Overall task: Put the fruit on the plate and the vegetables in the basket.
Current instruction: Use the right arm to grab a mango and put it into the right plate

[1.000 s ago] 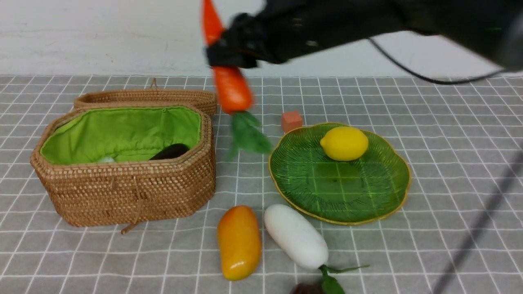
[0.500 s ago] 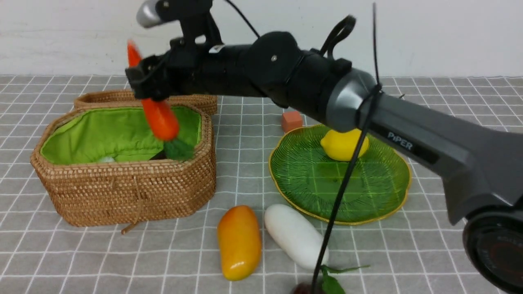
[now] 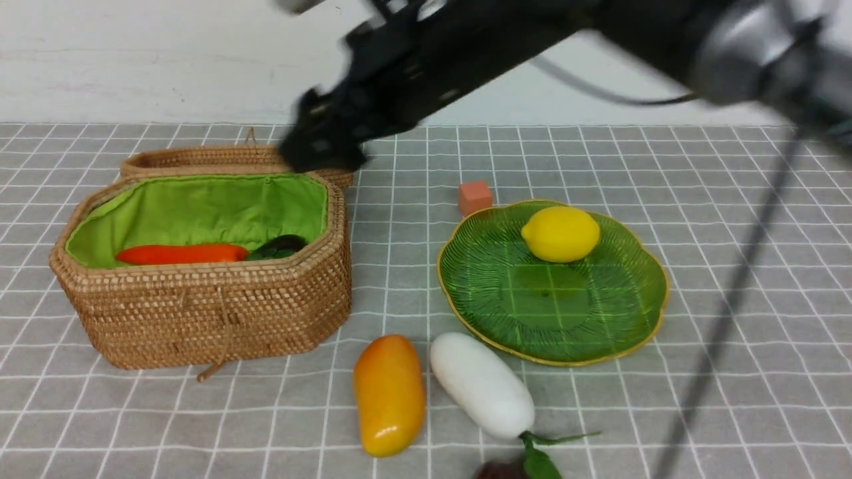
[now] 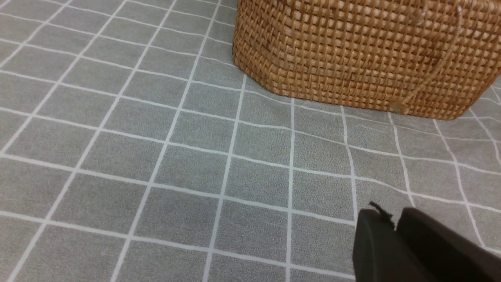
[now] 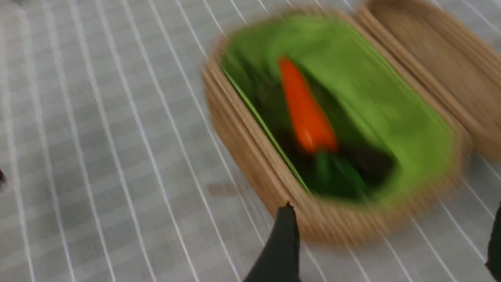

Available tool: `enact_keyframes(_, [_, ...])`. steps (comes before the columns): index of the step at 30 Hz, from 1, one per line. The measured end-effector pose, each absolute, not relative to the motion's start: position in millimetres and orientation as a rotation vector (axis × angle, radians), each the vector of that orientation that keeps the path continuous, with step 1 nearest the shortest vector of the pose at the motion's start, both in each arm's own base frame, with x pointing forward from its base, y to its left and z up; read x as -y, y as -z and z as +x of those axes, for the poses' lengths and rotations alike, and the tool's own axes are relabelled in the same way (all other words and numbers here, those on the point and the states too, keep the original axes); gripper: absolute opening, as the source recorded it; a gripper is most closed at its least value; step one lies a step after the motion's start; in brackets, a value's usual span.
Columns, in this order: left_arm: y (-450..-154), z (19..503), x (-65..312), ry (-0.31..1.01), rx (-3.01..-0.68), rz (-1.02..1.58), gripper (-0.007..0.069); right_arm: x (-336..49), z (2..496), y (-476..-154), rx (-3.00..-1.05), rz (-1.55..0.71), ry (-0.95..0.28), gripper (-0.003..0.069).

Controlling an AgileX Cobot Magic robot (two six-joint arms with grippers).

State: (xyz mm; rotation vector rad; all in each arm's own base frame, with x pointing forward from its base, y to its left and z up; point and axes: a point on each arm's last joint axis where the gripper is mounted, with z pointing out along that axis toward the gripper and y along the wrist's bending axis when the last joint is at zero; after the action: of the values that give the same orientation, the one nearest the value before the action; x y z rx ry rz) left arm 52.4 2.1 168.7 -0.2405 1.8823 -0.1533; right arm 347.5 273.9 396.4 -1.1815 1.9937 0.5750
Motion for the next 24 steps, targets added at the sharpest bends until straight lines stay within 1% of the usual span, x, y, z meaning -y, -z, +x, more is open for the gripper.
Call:
enact_keyframes(1, [-169,52,-2,0.153,-1.882,-0.241,0.0074,-257,345,-401,-2.081,-1.16,-0.51,0.0636])
enact_keyframes(3, [-169,52,-2,0.153,-1.882,-0.241,0.0074,-240,343,-401,-2.195,-1.101,-0.453,0.0629])
enact_keyframes(5, [-169,52,-2,0.153,-1.882,-0.241,0.0075,-233,342,-393,-2.268,-1.039,-0.447,0.0624])
enact_keyframes(7, [-169,52,-2,0.153,-1.882,-0.241,0.0076,-232,340,-379,-2.321,-1.002,-0.474,0.062])
enact_keyframes(9, [-169,52,-2,0.153,-1.882,-0.241,0.0078,-238,337,-363,-2.359,-0.978,-0.531,0.0616])
enact_keyframes(10, [-169,52,-2,0.153,-1.882,-0.241,0.0078,-239,336,-360,-2.369,-0.977,-0.539,0.0615])
enact_keyframes(11, [-169,52,-2,0.153,-1.882,-0.241,0.0078,-247,331,-343,-2.416,-0.953,-0.607,0.0613])
enact_keyframes(13, [-169,52,-2,0.153,-1.882,-0.241,0.0079,-264,324,-314,-2.527,-0.895,-0.676,0.0612])
enact_keyframes(14, [-169,52,-2,0.153,-1.882,-0.241,0.0079,-266,323,-312,-2.541,-0.885,-0.681,0.0612])
enact_keyframes(15, [-169,52,-2,0.153,-1.882,-0.241,0.0078,-273,321,-301,-2.591,-0.855,-0.685,0.0612])
enact_keyframes(16, [-169,52,-2,0.153,-1.882,-0.241,0.0081,-279,321,-291,-2.641,-0.816,-0.68,0.0612])
enact_keyframes(17, [-169,52,-2,0.153,-1.882,-0.241,0.0082,-287,323,-273,-2.699,-0.763,-0.655,0.0612])
enact_keyframes(18, [-169,52,-2,0.153,-1.882,-0.241,0.0082,-290,323,-268,-2.727,-0.726,-0.647,0.0612])
enact_keyframes(23, [-169,52,-2,0.153,-1.882,-0.241,0.0083,-305,328,-225,-2.845,-0.589,-0.555,0.061])
enact_keyframes(24, [-169,52,-2,0.153,-1.882,-0.241,0.0083,-309,329,-210,-2.88,-0.564,-0.528,0.061])
